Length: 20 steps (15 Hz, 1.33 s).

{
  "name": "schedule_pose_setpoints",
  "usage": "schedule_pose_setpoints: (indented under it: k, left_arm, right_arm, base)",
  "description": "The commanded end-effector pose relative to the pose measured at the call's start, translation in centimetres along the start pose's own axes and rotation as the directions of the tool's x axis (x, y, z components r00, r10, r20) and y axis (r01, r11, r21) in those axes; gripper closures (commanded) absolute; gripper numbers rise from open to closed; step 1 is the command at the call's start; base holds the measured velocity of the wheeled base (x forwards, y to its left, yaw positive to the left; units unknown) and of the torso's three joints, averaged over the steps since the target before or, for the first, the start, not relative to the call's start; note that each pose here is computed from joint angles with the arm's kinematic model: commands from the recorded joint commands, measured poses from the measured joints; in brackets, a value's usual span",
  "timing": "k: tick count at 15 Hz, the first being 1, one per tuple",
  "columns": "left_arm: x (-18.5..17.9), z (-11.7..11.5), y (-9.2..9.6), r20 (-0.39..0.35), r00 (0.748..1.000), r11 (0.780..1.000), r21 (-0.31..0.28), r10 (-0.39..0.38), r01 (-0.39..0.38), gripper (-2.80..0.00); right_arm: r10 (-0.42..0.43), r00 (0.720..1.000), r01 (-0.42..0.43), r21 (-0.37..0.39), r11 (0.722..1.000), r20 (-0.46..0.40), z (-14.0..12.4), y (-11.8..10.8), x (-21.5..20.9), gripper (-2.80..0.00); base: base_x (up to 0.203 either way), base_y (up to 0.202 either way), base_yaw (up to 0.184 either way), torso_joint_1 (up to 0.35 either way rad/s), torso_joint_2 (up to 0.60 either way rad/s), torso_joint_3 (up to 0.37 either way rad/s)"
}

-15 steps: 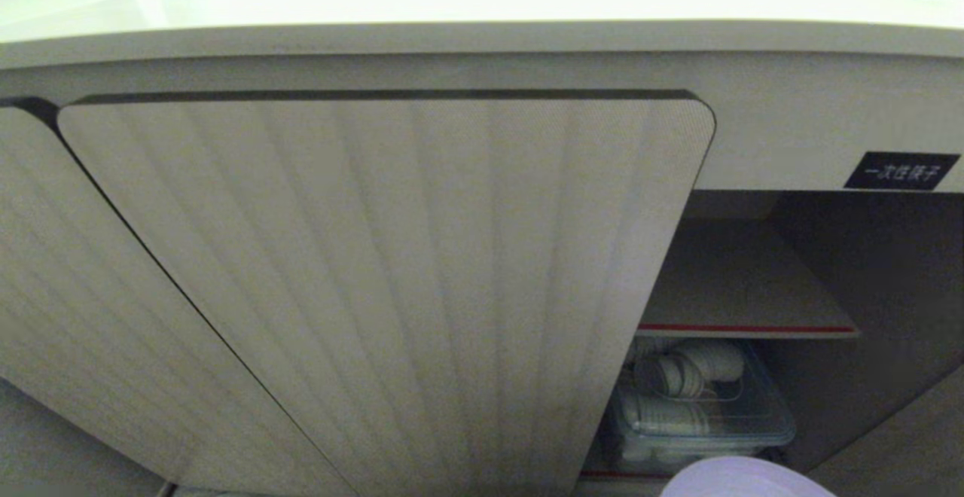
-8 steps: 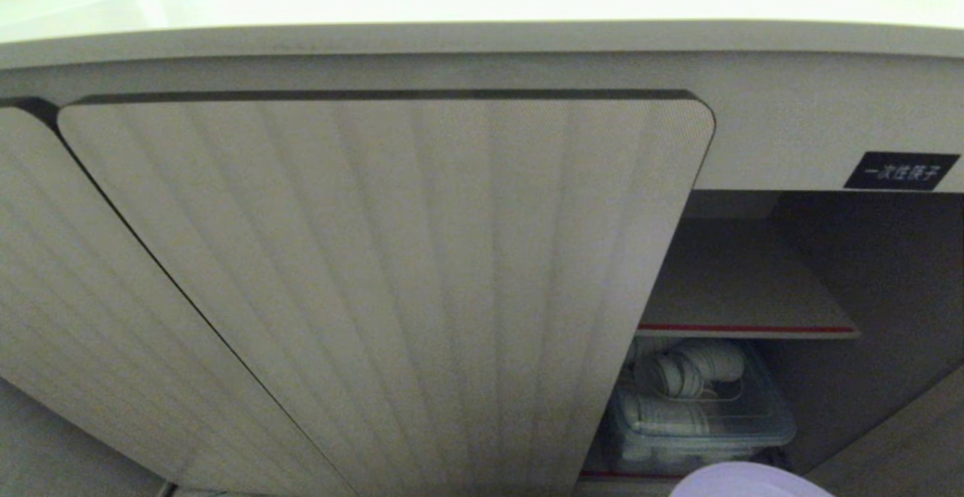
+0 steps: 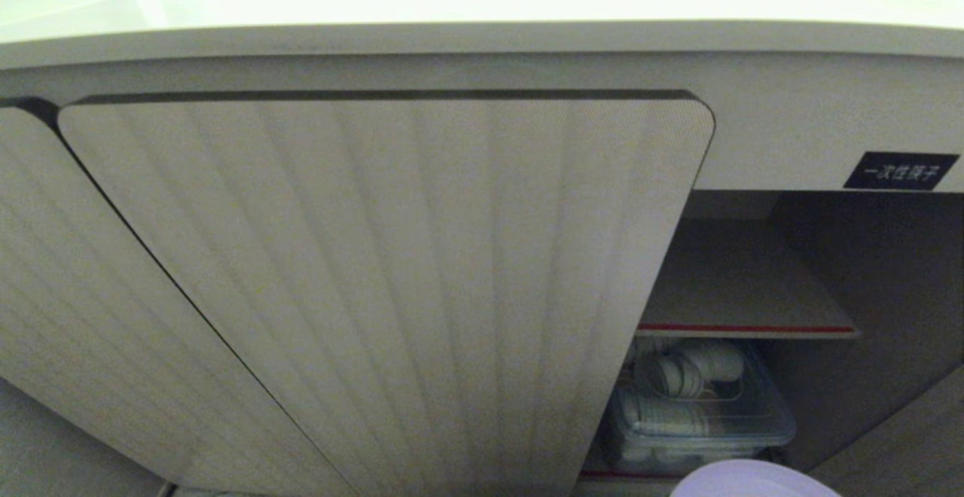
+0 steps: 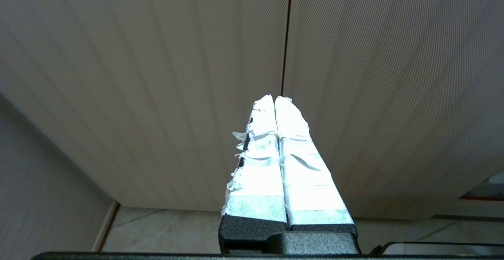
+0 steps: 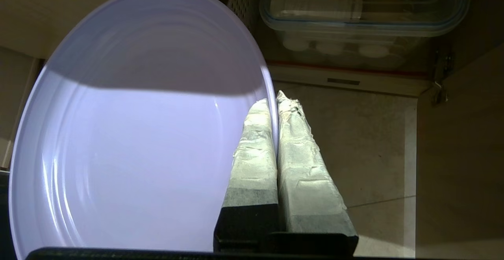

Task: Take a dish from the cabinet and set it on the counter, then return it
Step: Place it on the table

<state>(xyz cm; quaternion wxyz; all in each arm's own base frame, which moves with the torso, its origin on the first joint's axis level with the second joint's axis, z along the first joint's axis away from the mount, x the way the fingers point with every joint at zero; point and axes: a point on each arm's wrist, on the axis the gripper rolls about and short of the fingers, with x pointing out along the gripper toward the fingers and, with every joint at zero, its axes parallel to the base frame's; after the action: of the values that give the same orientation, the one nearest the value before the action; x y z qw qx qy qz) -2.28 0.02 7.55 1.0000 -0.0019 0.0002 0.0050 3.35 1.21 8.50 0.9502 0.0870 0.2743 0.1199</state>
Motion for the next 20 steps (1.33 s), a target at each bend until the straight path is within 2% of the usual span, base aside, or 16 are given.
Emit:
schedule_pose_setpoints:
  k: [1,20]
  left_arm:
    - [0.00,0.00,0.00,0.000,1.000,1.000,-0.001,0.001,-0.001,0.00]
    - [0.00,0.00,0.00,0.000,1.000,1.000,0.001,0.001,-0.001,0.00]
  right_arm:
    - [0.004,1.000,-0.004,0.002,1.000,0.007,0.02,0.01,-0.05,0.00]
    - [0.020,1.000,-0.020,0.005,1.000,0.007,0.04,0.09,-0.05,0.00]
  base:
    - [0.000,0.000,0.000,0.000,0.00,0.000]
    - [0.000,0.000,0.000,0.000,0.00,0.000]
